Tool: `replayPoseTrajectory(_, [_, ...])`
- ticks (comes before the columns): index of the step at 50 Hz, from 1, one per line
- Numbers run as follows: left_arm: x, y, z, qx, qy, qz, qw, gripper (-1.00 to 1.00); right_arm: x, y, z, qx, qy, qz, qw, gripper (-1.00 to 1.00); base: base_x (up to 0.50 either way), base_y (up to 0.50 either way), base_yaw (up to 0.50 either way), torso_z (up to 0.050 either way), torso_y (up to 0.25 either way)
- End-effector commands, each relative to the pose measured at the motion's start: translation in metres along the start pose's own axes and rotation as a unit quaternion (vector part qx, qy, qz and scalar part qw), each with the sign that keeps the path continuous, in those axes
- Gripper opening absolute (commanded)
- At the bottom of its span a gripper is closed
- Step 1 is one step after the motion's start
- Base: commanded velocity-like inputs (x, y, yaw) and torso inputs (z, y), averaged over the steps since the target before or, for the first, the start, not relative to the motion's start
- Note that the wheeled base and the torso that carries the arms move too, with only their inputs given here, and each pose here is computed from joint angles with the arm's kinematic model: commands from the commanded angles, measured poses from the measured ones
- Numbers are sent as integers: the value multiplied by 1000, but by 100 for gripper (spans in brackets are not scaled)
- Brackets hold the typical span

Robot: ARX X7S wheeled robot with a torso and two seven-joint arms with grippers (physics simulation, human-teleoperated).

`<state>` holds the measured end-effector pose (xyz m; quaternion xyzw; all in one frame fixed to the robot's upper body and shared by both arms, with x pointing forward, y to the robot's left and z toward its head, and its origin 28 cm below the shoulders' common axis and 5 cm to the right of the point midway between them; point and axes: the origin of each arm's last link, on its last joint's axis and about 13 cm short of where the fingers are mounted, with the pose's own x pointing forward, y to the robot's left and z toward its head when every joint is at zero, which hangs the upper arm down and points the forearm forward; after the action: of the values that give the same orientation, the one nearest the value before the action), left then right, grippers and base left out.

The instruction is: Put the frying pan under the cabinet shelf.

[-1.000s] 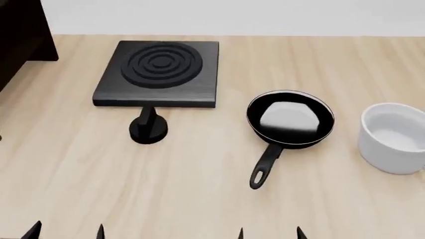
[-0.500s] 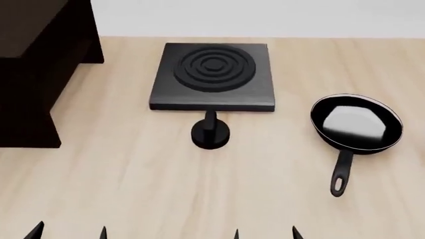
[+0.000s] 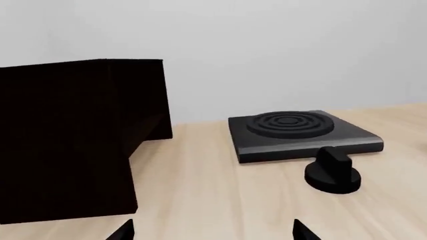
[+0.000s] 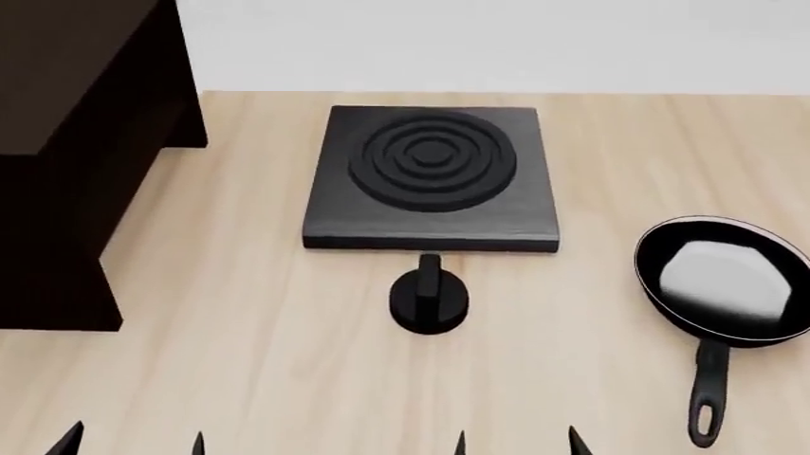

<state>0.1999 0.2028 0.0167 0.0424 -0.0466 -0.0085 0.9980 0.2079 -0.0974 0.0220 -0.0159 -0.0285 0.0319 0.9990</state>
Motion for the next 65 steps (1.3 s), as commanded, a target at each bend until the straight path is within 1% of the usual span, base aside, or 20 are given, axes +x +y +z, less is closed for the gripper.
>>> replayPoseTrajectory(1, [1,-1,0,5,-1,0,1000,100,1,0,0,-7,0,1,1000,100,500,-39,0,50,0])
replayPoseTrajectory(11, [0,0,1,4,-3,3,1000,100,0,1,-1,-14,2,5,1000,100,500,-11,0,50,0])
replayPoseTrajectory(40, [-1,0,0,5,-4,3,1000,100,-1,1,0,-11,2,6,1000,100,500,0,0,50,0])
replayPoseTrajectory(46, [-1,0,0,10,-5,3,1000,100,-3,1,0,-11,1,5,1000,100,500,0,0,50,0])
replayPoseTrajectory(48, [-1,-1,0,12,-5,2,1000,100,-4,1,2,-17,-1,4,1000,100,500,0,0,50,0])
replayPoseTrajectory(54, [-1,0,0,6,-10,2,1000,100,-3,1,1,-13,-3,4,1000,100,500,0,0,50,0])
replayPoseTrajectory(55, [-2,0,2,-4,-18,3,1000,100,-3,1,2,-7,-7,-2,1000,100,500,0,0,50,0])
replayPoseTrajectory(57, [-1,1,0,-10,-7,14,1000,100,-2,-2,2,-10,2,-11,1000,100,420,0,0,37,0])
replayPoseTrajectory(58, [-1,1,1,-22,-9,16,1000,100,-3,-4,2,-14,10,-20,1000,100,141,0,0,0,0])
replayPoseTrajectory(59, [0,2,0,-20,-5,20,1000,100,-4,-7,4,-9,9,-25,1000,100,0,0,0,0,0])
replayPoseTrajectory(60, [0,2,0,-21,-4,21,1000,100,-6,-9,7,-21,13,-30,999,100,0,0,0,0,0])
replayPoseTrajectory(61, [1,2,-1,-19,-3,24,1000,100,-8,-11,9,-18,10,-30,999,100,0,0,0,0,0])
replayPoseTrajectory(62, [1,2,-2,-13,-2,31,999,100,-11,-14,11,-26,14,-38,999,100,0,0,0,0,0])
replayPoseTrajectory(64, [4,1,-3,5,2,61,998,100,-17,-19,14,-32,18,-49,998,100,0,0,0,0,0])
replayPoseTrajectory(65, [4,1,-3,4,1,65,998,100,-19,-21,15,-33,21,-51,998,100,0,0,0,0,0])
